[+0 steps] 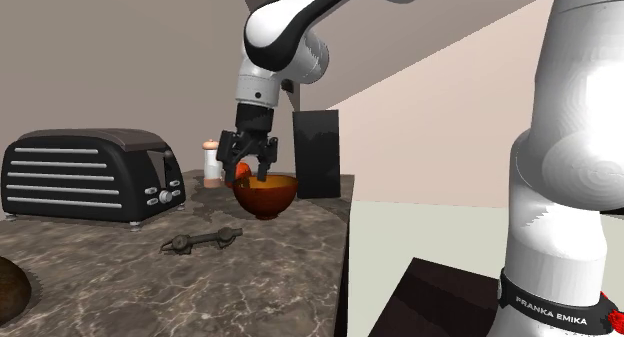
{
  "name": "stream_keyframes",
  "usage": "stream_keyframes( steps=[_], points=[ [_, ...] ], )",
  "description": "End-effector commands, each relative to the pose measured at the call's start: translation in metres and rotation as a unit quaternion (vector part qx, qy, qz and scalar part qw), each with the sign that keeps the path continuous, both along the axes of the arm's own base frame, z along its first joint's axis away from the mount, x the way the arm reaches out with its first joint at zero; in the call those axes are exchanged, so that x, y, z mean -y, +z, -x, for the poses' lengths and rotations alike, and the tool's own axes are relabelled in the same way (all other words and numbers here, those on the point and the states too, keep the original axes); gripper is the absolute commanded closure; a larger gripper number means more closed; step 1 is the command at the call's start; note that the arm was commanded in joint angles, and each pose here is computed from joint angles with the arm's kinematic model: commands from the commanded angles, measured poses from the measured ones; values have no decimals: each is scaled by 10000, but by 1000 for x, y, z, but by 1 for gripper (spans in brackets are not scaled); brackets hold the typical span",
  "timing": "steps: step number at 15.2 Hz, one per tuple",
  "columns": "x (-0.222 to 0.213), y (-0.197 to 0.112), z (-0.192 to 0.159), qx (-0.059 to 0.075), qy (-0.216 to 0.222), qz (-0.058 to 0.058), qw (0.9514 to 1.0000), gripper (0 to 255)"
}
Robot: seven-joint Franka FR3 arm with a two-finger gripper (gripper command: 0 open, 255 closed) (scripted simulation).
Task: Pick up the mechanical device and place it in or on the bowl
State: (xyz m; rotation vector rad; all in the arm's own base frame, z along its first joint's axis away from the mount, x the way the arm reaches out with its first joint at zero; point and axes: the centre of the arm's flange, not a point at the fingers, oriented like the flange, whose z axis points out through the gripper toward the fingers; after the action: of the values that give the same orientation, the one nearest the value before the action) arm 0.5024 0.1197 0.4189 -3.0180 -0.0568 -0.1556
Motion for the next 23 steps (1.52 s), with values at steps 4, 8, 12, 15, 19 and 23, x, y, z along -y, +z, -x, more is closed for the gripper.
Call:
stream_keyframes(
  steps=[4, 8, 12, 15, 19, 23],
  points=[
    [-3, -13, -1, 2, 0, -1, 10000, 0],
    [-3, -13, -1, 2, 0, -1, 10000, 0],
    [-3, -13, -1, 2, 0, -1, 10000, 255],
    [-3, -13, -1, 2, 0, -1, 10000, 255],
    [-3, -13, -1, 2, 0, -1, 10000, 255],
    [-60, -32, -16, -164, 1321, 885, 9871, 0]
  ],
)
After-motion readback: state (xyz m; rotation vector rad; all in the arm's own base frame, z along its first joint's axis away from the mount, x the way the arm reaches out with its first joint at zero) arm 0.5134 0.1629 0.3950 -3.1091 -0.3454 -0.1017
